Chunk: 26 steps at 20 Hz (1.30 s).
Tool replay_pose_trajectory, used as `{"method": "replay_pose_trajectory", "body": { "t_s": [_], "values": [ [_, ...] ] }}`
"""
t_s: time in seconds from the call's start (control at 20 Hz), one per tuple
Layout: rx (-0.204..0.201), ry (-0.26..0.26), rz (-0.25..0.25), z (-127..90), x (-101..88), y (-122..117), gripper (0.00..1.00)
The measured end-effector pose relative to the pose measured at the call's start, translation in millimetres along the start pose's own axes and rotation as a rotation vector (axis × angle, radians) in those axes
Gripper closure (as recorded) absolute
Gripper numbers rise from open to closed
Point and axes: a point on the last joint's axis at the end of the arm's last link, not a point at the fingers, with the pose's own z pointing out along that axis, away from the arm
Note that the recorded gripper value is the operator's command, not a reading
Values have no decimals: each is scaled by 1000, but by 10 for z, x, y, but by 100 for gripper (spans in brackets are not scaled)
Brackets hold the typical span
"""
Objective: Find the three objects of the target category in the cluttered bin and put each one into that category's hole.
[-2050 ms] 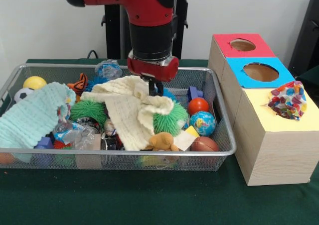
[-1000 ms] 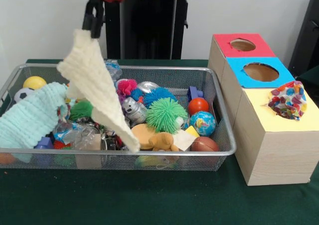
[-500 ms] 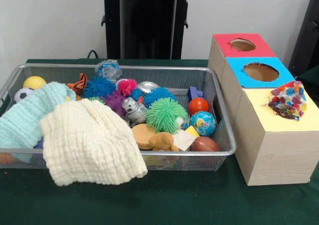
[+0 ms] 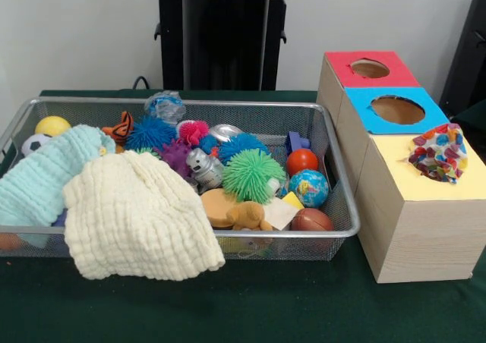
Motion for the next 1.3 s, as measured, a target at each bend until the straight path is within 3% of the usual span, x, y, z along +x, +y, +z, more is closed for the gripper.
{"method": "replay_pose_trajectory", "body": {
  "t_s": [0.3, 0.35, 0.75, 1.25, 1.3],
  "values": [
    [-77, 9, 11, 266, 38, 116, 100],
    [-116, -7, -1, 400, 96, 210, 100],
    [-267, -55, -42, 849, 410, 639, 100],
    [-287, 11, -103, 1097, 879, 997, 100],
    [-286, 29, -127, 1132, 1036, 1092, 0]
  ]
}}
